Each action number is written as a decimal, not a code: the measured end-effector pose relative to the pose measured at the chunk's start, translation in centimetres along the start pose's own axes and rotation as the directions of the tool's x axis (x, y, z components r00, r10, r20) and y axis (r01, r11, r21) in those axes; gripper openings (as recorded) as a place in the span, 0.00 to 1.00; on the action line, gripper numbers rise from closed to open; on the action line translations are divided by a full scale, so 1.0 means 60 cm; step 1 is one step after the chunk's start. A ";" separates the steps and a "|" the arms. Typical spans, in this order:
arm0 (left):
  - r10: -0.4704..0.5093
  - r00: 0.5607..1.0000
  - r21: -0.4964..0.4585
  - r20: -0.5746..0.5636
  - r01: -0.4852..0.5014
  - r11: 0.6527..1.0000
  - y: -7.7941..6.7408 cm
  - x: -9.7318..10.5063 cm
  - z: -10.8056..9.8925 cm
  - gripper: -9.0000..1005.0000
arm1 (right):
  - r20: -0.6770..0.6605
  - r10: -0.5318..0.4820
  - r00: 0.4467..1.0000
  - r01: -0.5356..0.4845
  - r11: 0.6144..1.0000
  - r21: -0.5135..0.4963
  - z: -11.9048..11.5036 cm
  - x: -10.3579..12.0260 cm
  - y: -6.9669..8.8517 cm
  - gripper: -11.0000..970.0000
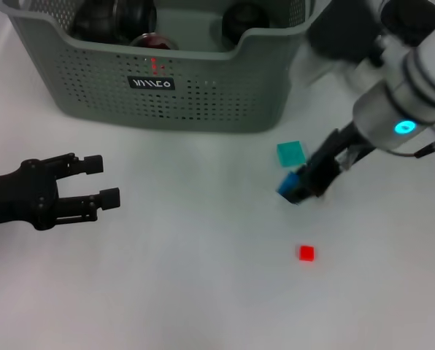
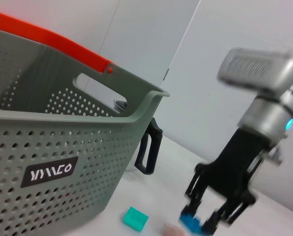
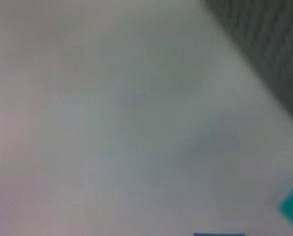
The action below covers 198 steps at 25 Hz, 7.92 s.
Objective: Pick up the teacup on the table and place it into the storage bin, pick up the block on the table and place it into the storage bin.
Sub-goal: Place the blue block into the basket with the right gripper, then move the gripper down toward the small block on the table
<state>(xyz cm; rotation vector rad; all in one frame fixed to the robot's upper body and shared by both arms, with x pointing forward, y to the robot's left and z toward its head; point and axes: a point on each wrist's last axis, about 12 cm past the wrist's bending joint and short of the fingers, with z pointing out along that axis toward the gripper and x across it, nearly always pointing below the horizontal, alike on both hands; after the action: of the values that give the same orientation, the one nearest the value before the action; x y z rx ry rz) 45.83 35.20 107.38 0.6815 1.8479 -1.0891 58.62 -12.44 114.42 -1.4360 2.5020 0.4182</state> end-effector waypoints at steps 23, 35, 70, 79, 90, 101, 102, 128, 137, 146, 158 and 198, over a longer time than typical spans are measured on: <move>0.019 1.000 0.006 0.003 -0.019 1.000 0.005 -0.013 0.003 0.86 | 0.883 -0.002 0.469 0.112 0.992 -0.057 -0.258 -0.108 -0.043 0.45; 0.010 1.000 0.001 0.003 -0.010 1.000 0.008 -0.014 0.007 0.86 | 0.437 -0.146 0.887 -0.013 0.940 0.340 -0.123 -0.285 -0.043 0.45; 0.025 1.000 -0.026 0.007 -0.025 0.999 0.017 -0.024 0.006 0.86 | 0.641 -0.068 0.764 0.246 0.950 -0.192 -0.214 0.143 -0.015 0.93; 0.024 1.000 -0.018 0.008 -0.024 1.000 0.019 -0.029 0.010 0.86 | 0.313 -0.152 0.938 0.191 0.977 -0.098 -0.195 0.122 -0.015 0.84; 0.016 1.000 -0.019 0.010 -0.015 1.000 0.017 -0.026 0.011 0.86 | 0.018 -0.280 0.960 0.280 0.959 -0.041 -0.104 0.039 0.005 0.74; 0.014 1.000 -0.020 0.012 -0.014 1.000 0.017 -0.025 0.014 0.86 | -0.143 -0.366 0.919 0.376 0.925 0.052 -0.037 -0.007 0.005 0.74; 0.014 1.000 -0.022 0.012 -0.014 1.000 0.017 -0.025 0.015 0.86 | -0.148 -0.362 0.920 0.373 0.927 0.046 -0.029 -0.009 0.002 0.74; 0.001 1.000 -0.033 0.011 -0.001 0.999 0.019 -0.020 0.018 0.86 | -0.081 -0.174 0.981 0.180 0.982 0.066 0.044 -0.014 -0.034 0.74; -0.013 1.000 -0.035 0.010 0.014 0.999 0.018 -0.014 0.019 0.86 | -0.075 -0.163 0.984 0.166 0.985 0.044 0.057 -0.007 -0.033 0.74; -0.017 1.000 -0.038 0.007 0.017 0.999 0.018 -0.011 0.018 0.86 | -0.088 -0.129 0.988 0.131 0.991 0.023 0.058 0.008 -0.036 0.74; -0.019 1.000 -0.037 0.009 0.019 0.999 0.017 -0.011 0.018 0.86 | -0.129 -0.110 0.985 0.115 0.993 0.031 0.046 0.023 -0.046 0.74; -0.007 1.000 -0.064 0.000 0.007 0.998 0.026 -0.017 0.017 0.86 | -0.210 -0.203 0.956 0.233 0.964 0.127 -0.003 0.054 -0.052 0.74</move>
<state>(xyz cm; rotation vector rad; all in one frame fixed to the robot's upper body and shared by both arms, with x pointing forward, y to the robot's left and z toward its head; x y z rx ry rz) 47.99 34.99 107.38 0.6386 1.8782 -1.0298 59.73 -16.60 113.11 -1.7415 2.4180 0.0480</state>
